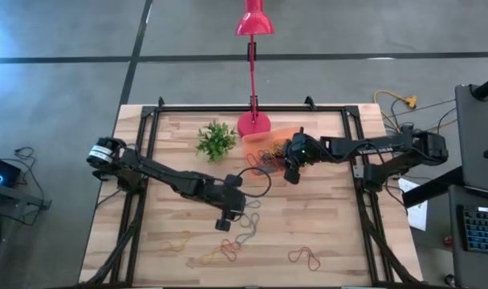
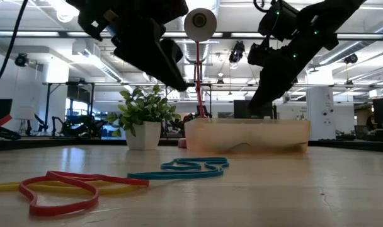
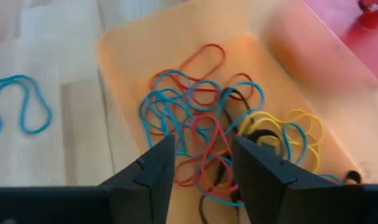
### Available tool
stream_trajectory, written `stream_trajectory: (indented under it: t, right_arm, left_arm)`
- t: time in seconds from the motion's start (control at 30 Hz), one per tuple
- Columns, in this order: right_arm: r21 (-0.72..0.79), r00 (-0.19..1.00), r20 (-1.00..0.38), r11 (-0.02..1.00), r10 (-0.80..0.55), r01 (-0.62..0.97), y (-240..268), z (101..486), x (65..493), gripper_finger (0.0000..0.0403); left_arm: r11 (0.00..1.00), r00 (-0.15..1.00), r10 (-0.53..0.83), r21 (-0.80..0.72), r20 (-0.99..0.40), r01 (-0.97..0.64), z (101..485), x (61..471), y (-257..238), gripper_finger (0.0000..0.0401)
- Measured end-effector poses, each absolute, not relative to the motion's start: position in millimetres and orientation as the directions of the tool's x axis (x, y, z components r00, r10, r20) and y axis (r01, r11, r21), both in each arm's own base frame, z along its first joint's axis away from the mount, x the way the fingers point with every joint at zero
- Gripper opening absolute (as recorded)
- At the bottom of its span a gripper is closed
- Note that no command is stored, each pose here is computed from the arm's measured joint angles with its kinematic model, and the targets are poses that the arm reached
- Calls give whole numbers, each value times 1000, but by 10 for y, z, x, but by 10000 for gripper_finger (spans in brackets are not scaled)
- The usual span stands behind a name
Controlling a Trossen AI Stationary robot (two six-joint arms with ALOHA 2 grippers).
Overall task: Pick and place rubber bands into bin
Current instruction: Put the right red rubberband into the orange container, then put the red rubberband into the orange container
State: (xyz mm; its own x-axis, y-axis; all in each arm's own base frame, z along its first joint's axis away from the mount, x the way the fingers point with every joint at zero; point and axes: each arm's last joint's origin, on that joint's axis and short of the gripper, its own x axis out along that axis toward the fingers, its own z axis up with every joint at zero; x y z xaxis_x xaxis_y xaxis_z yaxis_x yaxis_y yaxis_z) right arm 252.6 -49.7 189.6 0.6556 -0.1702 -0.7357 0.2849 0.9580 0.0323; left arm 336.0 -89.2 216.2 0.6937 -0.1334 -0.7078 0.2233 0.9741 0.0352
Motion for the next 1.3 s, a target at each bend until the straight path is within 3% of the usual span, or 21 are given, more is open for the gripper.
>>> stream_trajectory:
  t: [0.2, 0.33, 0.6, 0.8, 0.97, 1.3]
  right_arm:
    - [41, 672, -726, 966, -148, 257, -477, 1970, 2479, 169]
    - [101, 684, -729, 987, -12, 125, -391, 2003, 2445, 175]
    - [69, 696, -706, 991, 131, -117, 38, 2050, 2467, 164]
    - [109, 678, -704, 976, 211, -190, 345, 2054, 2445, 152]
    - [77, 683, -704, 978, 192, -196, 652, 2056, 2387, 149]
    - [-58, 796, -581, 966, 173, -253, 1267, 2159, 2215, 148]
  left_arm:
    - [983, 659, -145, -30, -738, 182, 2115, 3320, -901, 136]
    - [966, 614, -228, -99, -756, 238, 2095, 3267, -1011, 136]
    - [929, 540, -354, -220, -764, 298, 2044, 3116, -1333, 136]
    - [904, 573, -414, -245, -707, 351, 2055, 3067, -1545, 136]
    - [888, 620, -447, -239, -644, 392, 2040, 3036, -1659, 136]
    - [917, 619, -377, -183, -690, 355, 1726, 3111, -1757, 136]
